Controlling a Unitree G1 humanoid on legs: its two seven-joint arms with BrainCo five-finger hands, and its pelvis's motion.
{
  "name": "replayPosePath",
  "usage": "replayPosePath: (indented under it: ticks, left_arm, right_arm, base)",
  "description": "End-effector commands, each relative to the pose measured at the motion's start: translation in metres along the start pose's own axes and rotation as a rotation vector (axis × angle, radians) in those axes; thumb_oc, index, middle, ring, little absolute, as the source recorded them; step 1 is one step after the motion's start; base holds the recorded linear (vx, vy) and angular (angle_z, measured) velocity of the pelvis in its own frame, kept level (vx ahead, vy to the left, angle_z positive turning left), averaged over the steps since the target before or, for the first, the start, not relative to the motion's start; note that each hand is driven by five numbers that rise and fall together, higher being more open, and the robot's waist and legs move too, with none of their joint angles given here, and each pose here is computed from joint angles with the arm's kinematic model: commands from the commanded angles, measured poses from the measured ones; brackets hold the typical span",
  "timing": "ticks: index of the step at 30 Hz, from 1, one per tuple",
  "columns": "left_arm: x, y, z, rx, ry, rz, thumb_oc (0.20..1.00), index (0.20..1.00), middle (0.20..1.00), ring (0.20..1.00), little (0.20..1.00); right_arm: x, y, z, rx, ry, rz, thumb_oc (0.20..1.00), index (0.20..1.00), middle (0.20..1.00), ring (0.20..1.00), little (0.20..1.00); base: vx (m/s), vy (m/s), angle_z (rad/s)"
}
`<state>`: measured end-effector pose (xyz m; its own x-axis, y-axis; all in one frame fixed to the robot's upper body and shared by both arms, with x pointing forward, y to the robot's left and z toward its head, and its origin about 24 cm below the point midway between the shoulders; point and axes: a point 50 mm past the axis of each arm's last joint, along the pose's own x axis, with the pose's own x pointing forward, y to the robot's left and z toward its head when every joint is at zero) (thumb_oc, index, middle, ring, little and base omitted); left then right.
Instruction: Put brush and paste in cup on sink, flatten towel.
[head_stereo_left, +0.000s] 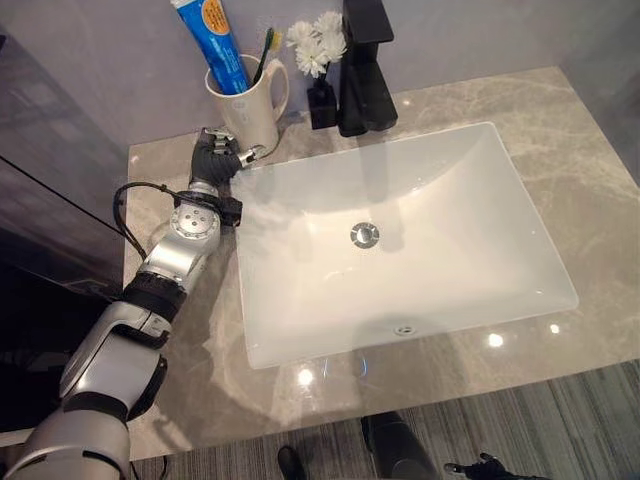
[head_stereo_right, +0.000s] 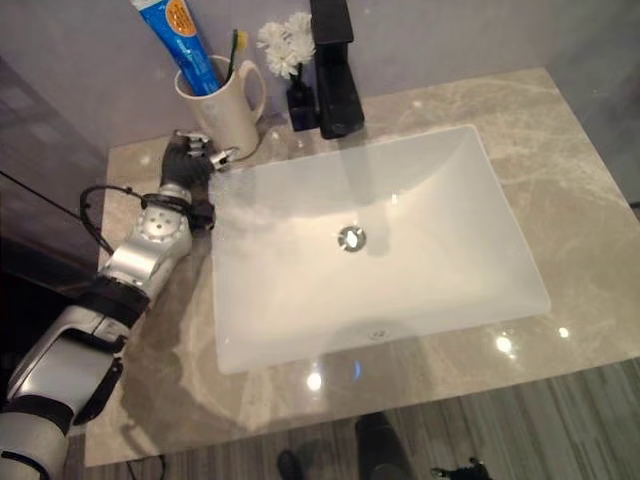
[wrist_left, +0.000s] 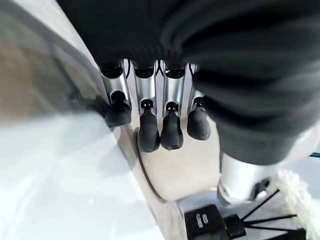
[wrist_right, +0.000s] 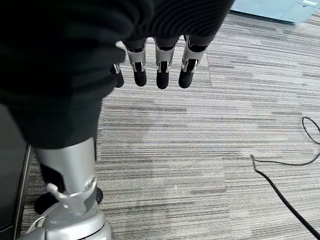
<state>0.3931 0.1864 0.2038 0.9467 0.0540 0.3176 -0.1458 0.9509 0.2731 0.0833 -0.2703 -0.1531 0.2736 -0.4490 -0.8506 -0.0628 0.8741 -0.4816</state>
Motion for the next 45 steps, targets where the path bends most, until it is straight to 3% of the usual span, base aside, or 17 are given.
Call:
replayPosePath:
  ticks: [1,11,17,21,27,36,40,41,45]
  left_arm:
    - [0.009,0.011,0.006,0.031,-0.004,0.054,0.200,0.200,0.200,0.200,0.200]
    - [-0.008,0.005,-0.013,-0.034,0.021,0.158,0.200,0.200,0.200,0.200,0.200]
    - [-0.047,0.025,-0.037,-0.046,0.008,0.201,0.200,0.200,0.200,0.200,0.200]
    - [-0.093,0.067,-0.059,0.184,0.023,0.251,0.200,0.200,0.200,0.200,0.200]
    - [-0.150,0.100,-0.078,0.204,0.080,0.317,0.200,0.200,0.200,0.200,0.200]
    - [-0.197,0.092,-0.084,0.123,0.130,0.224,0.200,0.200,0.200,0.200,0.200]
    - [-0.219,0.078,-0.108,0.047,0.268,0.180,0.200,0.200,0.200,0.200,0.200]
    - [-0.238,0.070,-0.132,0.001,0.410,0.179,0.200,0.200,0.200,0.200,0.200]
    - [-0.251,0.069,-0.141,0.028,0.480,0.125,0.200,0.200,0.200,0.200,0.200]
  right_arm:
    - [0.001,-0.009,-0.008,-0.005,0.022,-0.043,1.000,1.000,1.000,1.000,1.000]
    - [0.000,-0.005,-0.003,0.006,0.013,-0.051,1.000,1.000,1.000,1.000,1.000]
    - [0.001,-0.006,-0.006,0.030,0.029,-0.044,1.000,1.000,1.000,1.000,1.000]
    - [-0.001,-0.001,-0.012,0.040,0.043,-0.011,1.000,1.000,1.000,1.000,1.000]
    - [-0.001,-0.002,-0.018,0.033,0.056,0.001,1.000,1.000,1.000,1.000,1.000]
    - [0.000,-0.002,-0.011,0.033,0.039,0.007,1.000,1.000,1.000,1.000,1.000]
    - [0.000,0.002,-0.002,0.085,0.002,0.008,1.000,1.000,1.000,1.000,1.000]
    - [0.000,0.001,0.006,0.123,-0.026,-0.005,1.000,1.000,1.000,1.000,1.000]
    - [0.000,-0.001,0.006,0.151,-0.029,-0.012,1.000,1.000,1.000,1.000,1.000]
  base:
    - [-0.02,-0.014,-0.03]
    - [0.00,-0.004,0.01]
    - [-0.01,0.008,0.10]
    - [-0.01,0.031,0.25]
    - [-0.03,0.048,0.05]
    - [-0.04,0.099,0.04]
    - [-0.12,0.136,0.02]
    - [-0.10,0.090,0.06]
    - [-0.11,0.136,0.07]
